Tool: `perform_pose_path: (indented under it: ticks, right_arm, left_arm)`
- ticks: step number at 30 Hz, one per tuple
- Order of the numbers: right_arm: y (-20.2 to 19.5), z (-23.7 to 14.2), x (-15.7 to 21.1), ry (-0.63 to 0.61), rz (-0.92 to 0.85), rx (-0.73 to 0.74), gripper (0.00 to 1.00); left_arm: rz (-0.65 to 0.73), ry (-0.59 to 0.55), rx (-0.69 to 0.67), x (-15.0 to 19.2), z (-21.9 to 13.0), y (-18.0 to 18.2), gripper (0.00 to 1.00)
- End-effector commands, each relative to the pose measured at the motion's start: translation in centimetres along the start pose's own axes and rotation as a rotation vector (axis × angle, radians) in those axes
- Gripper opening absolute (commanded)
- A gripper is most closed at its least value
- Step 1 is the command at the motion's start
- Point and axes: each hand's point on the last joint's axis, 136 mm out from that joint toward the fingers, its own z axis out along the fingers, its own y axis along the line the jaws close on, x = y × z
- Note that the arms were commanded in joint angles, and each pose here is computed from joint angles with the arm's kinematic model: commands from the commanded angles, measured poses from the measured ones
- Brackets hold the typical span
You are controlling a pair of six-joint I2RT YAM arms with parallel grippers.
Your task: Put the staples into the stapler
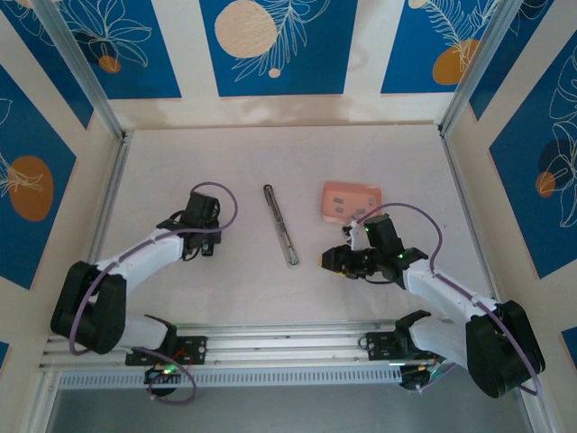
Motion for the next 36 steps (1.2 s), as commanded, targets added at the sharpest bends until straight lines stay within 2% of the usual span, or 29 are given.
perform_pose_path:
  ticks: [1, 10, 21, 25, 28, 33, 36]
  right_arm:
    - [0.5, 0.0, -0.1, 0.006, -0.03, 0.018, 0.46]
    - [0.9, 0.3, 0.1, 0.013, -0.041, 0.024, 0.46]
    - [1.3, 0.5, 0.0, 0.021, -0.067, 0.052, 0.49]
    - [1.7, 0.4, -0.4, 0.028, -0.093, 0.074, 0.51]
    - [2.2, 0.4, -0.8, 0.043, -0.117, 0.09, 0.51]
    - [3.2, 0.7, -2.5, 0.055, -0.183, 0.15, 0.52]
    - [3.6, 1.4, -4.1, 0.067, -0.241, 0.219, 0.54]
  left_arm:
    - [-0.045, -0.128, 0.015, -4.1, -0.4, -0.4, 0.0]
    - [-0.05, -0.04, 0.016, -2.3, 1.6, 0.0, 0.03]
    - [-0.088, -0.003, 0.032, -1.5, 1.9, 0.0, 0.31]
    - [-0.092, -0.014, 0.039, -2.2, 1.1, 0.0, 0.42]
    - [-0.091, -0.037, 0.046, -3.1, -0.1, 0.0, 0.46]
    - [-0.105, -0.107, 0.085, -4.7, -3.3, 0.0, 0.51]
    - [-0.11, -0.168, 0.125, -5.2, -5.4, 0.0, 0.57]
